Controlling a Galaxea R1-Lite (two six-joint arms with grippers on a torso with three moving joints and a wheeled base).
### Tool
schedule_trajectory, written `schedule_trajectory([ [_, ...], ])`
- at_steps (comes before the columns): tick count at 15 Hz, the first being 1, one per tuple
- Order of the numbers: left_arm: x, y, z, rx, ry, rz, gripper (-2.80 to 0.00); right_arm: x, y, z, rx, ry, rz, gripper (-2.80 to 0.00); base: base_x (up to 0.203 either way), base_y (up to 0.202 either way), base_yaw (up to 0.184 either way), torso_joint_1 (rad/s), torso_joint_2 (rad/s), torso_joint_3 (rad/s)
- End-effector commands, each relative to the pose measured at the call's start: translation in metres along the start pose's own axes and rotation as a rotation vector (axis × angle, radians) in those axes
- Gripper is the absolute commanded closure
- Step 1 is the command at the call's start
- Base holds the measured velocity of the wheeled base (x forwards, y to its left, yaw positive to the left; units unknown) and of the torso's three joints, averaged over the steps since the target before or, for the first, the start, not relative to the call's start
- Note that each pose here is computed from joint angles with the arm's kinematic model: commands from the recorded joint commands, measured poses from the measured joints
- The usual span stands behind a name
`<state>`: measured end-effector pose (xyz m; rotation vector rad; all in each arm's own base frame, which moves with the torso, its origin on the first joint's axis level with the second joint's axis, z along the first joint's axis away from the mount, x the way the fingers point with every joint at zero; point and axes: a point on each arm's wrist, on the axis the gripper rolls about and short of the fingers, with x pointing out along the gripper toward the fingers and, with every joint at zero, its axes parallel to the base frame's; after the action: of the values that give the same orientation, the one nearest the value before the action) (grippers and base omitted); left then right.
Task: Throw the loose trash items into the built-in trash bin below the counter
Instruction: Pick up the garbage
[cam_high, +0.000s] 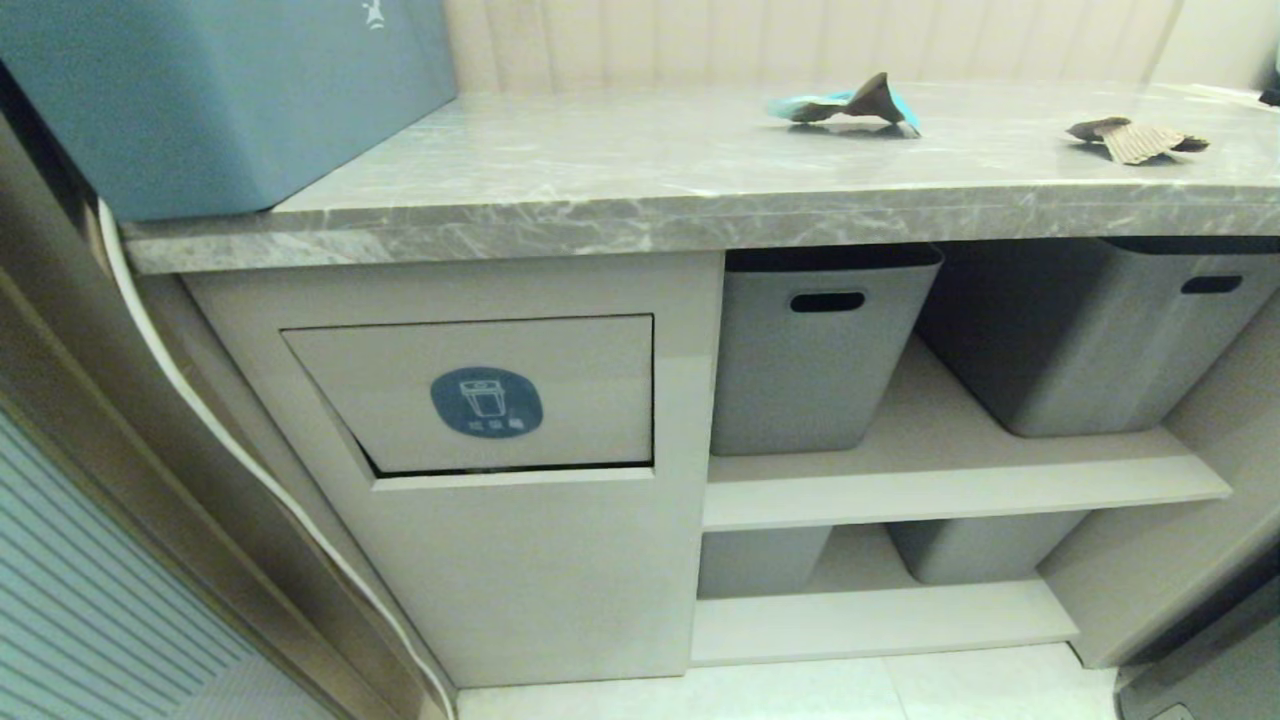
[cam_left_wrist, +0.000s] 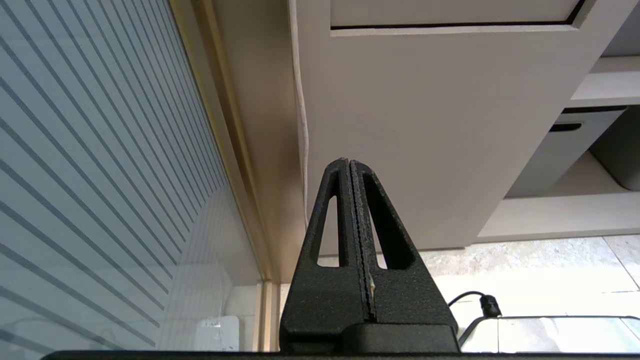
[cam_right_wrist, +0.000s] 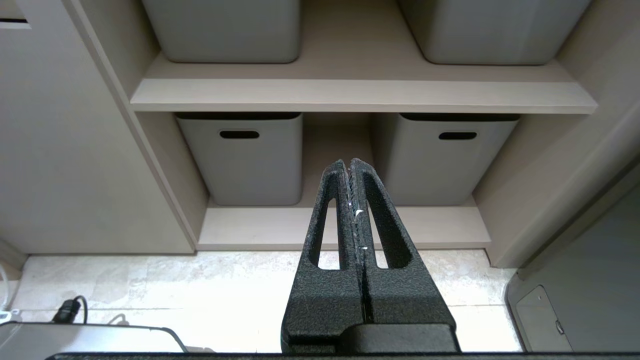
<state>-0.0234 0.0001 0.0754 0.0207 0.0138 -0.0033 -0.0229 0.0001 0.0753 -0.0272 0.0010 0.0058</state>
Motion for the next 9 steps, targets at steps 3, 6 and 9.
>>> schedule_trajectory([
  [3, 0.0001, 0.0, 0.0, 0.001, 0.002, 0.0, 0.0, -0.0001, 0.0, 0.0, -0.002, -0.001, 0.0, 0.0, 0.0, -0.021, 0.001, 0.0, 0.0, 0.0],
  [6, 0.0001, 0.0, 0.0, 0.002, 0.002, 0.0, 0.0, -0.0001, 0.0, 0.0, 0.0, -0.001, 0.003, 0.0, 0.001, -0.169, -0.003, 0.002, 0.0, -0.002],
  [9, 0.0001, 0.0, 0.0, 0.001, 0.002, 0.0, 0.0, -0.0001, 0.0, 0.0, 0.0, -0.001, 0.0, 0.0, 0.0, -0.194, 0.002, 0.001, 0.0, 0.002],
])
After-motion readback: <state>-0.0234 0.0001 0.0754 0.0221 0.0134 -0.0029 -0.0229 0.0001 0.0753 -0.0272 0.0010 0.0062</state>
